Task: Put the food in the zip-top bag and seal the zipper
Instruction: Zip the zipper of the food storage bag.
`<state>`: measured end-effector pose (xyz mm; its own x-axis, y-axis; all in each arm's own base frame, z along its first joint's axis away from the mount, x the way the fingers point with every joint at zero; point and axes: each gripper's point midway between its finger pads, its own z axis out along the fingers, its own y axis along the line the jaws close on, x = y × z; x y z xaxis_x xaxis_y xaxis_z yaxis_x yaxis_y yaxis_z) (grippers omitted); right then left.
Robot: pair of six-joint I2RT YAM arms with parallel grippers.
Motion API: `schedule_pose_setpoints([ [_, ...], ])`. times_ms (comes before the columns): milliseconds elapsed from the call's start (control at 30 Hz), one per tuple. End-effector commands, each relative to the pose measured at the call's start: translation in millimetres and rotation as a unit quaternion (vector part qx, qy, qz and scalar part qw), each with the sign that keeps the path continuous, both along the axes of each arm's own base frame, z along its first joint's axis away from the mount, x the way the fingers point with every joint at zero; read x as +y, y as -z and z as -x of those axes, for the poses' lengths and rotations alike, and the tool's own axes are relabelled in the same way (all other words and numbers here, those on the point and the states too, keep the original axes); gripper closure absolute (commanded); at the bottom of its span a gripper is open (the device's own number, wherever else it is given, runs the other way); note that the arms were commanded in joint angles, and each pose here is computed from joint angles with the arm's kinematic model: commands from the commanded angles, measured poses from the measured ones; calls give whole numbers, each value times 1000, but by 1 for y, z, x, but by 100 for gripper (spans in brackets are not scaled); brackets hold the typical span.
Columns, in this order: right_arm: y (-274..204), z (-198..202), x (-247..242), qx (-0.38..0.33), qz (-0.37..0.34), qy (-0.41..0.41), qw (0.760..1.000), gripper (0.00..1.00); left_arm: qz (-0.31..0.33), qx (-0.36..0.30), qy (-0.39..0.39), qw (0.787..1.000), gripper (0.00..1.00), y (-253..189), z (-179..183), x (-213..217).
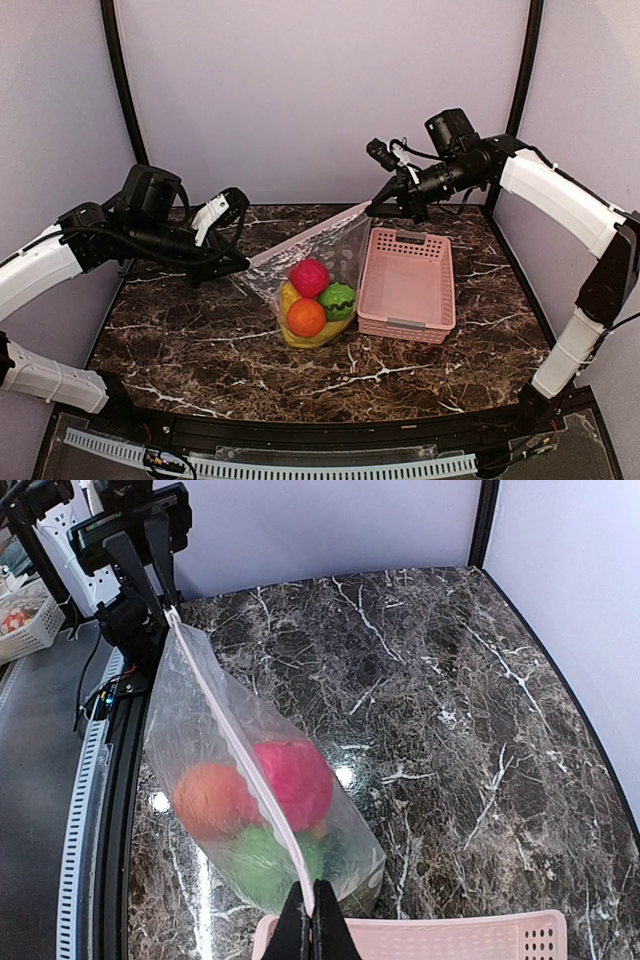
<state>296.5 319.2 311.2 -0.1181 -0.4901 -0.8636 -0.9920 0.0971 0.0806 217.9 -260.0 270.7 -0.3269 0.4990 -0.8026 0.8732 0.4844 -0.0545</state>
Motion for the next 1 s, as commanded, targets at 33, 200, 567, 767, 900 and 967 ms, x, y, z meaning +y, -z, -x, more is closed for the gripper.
schedule_pose_setpoints([
  [33,-10,-15,-12,-25,-5,29,999,100,-43,36,-19,998,99,25,11,22],
  [200,-8,-16,-11,-21,-5,28,999,100,-41,33,-20,998,99,25,11,22],
  [567,-4,-15,-9,-12,-7,20,1000,100,48,35,-77,995,44,16,-11,6],
  [767,-5,-14,-7,-8,-9,16,1000,100,189,34,-88,977,34,15,-8,-5],
  [900,-4,-16,-5,-5,-10,15,1000,100,230,4,-83,970,42,8,-8,-5],
  [967,-4,-17,-5,-3,-10,14,1000,100,230,-4,-84,969,48,10,-10,-4],
])
